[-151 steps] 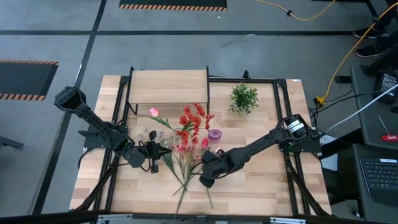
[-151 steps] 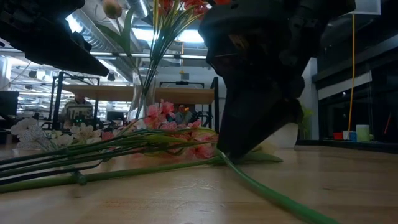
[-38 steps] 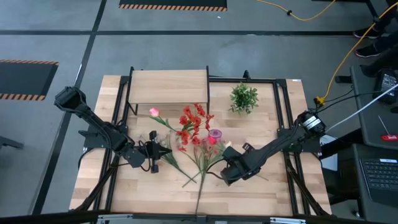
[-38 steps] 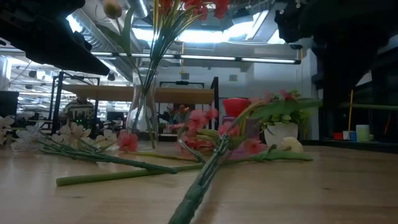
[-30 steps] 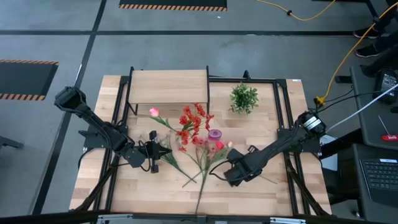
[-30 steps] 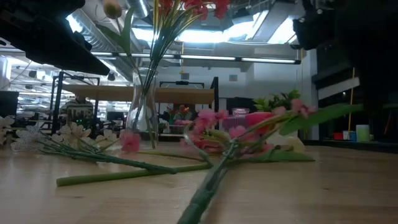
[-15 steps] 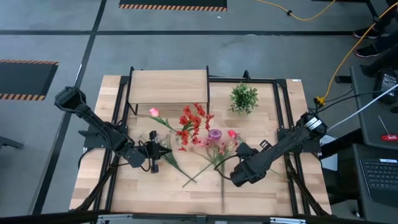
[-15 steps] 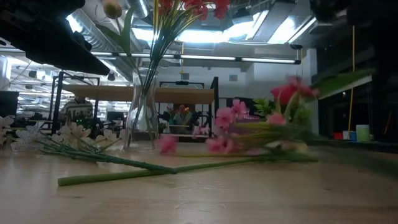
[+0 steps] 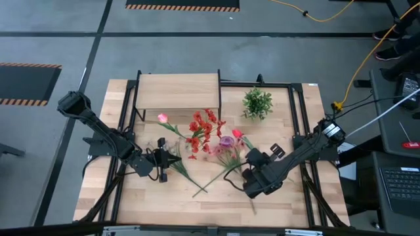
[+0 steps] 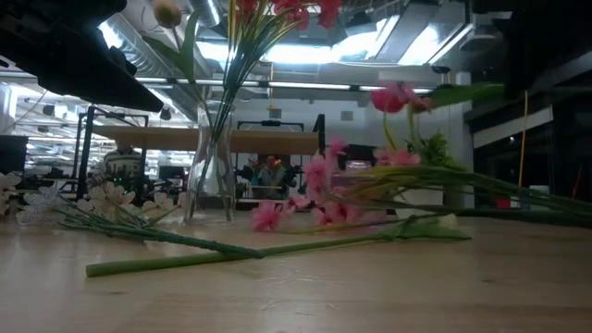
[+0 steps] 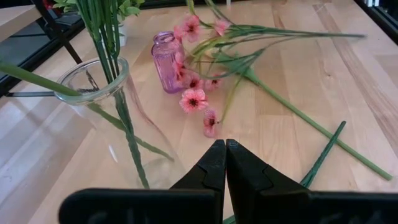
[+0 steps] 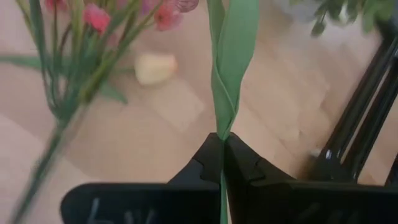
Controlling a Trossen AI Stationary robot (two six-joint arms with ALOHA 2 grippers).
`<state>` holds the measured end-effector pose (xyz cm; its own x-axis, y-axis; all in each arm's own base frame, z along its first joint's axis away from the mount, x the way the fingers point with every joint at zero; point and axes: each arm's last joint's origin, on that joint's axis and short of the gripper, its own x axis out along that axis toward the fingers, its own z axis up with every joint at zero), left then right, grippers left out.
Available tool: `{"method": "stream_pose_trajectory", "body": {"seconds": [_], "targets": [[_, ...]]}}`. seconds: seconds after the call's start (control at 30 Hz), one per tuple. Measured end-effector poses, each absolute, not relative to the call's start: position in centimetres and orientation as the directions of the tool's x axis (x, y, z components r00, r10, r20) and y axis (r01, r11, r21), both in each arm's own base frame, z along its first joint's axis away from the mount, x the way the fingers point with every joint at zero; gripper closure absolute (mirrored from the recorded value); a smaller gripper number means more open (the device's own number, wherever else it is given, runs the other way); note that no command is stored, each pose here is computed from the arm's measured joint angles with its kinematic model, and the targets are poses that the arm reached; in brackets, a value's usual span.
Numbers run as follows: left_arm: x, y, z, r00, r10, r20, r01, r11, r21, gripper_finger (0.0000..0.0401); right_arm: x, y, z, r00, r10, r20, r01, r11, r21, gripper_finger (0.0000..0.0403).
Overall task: Pick and place flowers into a vace then onto a shelf
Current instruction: Put the red tulip into the transparent vase
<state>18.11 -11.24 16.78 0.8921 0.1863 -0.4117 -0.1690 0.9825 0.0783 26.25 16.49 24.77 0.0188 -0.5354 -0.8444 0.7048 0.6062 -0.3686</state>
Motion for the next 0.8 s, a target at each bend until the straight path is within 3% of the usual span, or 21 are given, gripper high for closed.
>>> {"method": "stream_pose_trajectory", "body": {"seconds": [0.27,0.57,0.8], "targets": [[18.11,-11.25,16.78,0.892,0.185,-0.412,-0.168,0.983,0.078,0.0393,26.43,16.30,24.90,0.082,-0.599,-0.797,0.693,0.609,-0.386,0.0403],[18.11,-11.24,16.78,0.892,0.186,-0.412,-0.168,0.983,0.079,0.0393,26.31,16.88,25.14,0.207,-0.677,-0.706,0.521,0.687,-0.506,0.0403],[18.11,-11.24,16.78,0.892,0.186,-0.412,-0.168,0.983,0.078,0.0393,26.39,17.02,25.28,0.272,-0.711,-0.649,0.472,0.686,-0.554,0.0403]]}}
